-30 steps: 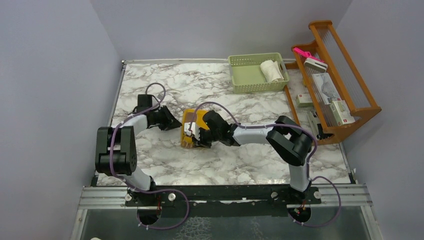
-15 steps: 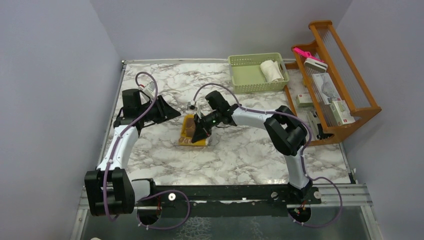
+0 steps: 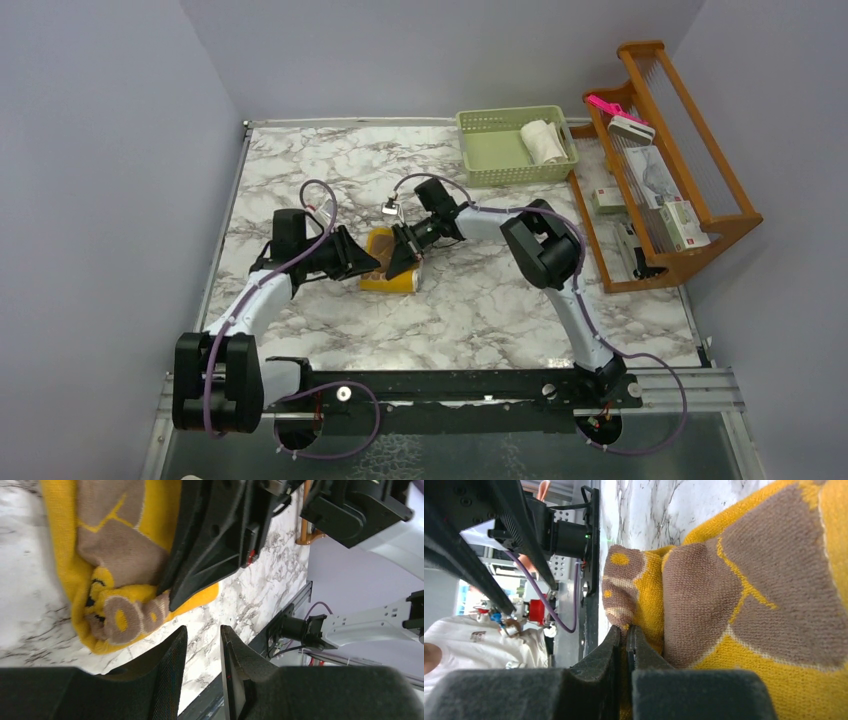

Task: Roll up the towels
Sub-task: Roll the towel at the center of the board.

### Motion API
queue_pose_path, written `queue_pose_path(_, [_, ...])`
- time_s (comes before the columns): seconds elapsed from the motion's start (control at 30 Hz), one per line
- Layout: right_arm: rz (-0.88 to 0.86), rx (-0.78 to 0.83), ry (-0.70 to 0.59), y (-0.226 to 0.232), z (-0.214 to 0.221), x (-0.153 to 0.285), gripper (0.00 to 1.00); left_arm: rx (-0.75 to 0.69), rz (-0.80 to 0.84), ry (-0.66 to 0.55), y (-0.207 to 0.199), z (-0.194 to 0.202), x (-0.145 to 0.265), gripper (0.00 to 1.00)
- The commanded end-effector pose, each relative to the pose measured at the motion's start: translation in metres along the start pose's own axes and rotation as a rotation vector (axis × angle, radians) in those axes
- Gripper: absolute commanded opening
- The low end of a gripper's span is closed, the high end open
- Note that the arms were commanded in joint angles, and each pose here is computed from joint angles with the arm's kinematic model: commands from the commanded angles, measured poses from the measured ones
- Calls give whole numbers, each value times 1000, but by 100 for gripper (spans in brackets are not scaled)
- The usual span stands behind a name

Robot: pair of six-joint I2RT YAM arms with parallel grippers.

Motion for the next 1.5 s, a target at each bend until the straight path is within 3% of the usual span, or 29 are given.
queue_pose_path(0.0, [-76, -85, -23, -6, 2, 5, 1, -31, 20, -49, -11, -7, -14, 33])
queue_pose_path(0.4, [-123, -254, -81, -32, 5, 10, 1, 40, -31, -41, 18, -3, -41, 30])
queue_pose_path(0.67, [-108, -260, -106, -38, 1, 9, 1, 78, -98, -46, 47, -3, -59, 26])
queue_pose_path(0.7, [-98, -227, -121, -36, -3, 10, 2, 81, -123, -44, 54, -1, -62, 26])
queue_pose_path(0.8, [-10, -77, -185, -26, -24, 17, 19, 79, -175, -46, 66, 3, -69, 25])
queue_pose_path(0.97, [321, 154, -258, -24, -59, 44, 23, 78, -223, -32, 79, 3, -75, 24])
queue_pose_path(1.13, [628, 460, -387, 2, -78, 93, 39, 86, -247, -7, 87, 4, -80, 23])
queue_pose_path(1.17, [653, 529, -413, 13, -80, 101, 46, 88, -250, -5, 88, 4, -81, 23])
queue_pose_path(1.2, [674, 615, -407, 18, -68, 104, 63, 89, -252, -3, 89, 4, -81, 23])
queue_pose_path(1.23, [685, 733, -413, 31, -62, 104, 71, 89, -254, 0, 89, 5, -82, 23])
queue_pose_path(1.3, [706, 981, -400, 51, -45, 97, 81, 91, -260, 6, 91, 5, -82, 23])
queue_pose_path(1.37, [729, 1147, -323, 52, -27, 84, 84, 92, -264, 13, 92, 5, -83, 23])
queue_pose_path(1.47, [719, 1266, -199, 38, -7, 64, 84, 92, -269, 19, 93, 4, -85, 23])
Point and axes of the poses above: each gripper's point midway between its finger pads, its own x axis back along the fingers, its own y axis along the line the jaws close on, z = x × y, the point moved 1 cm from there along x, back along the fingers
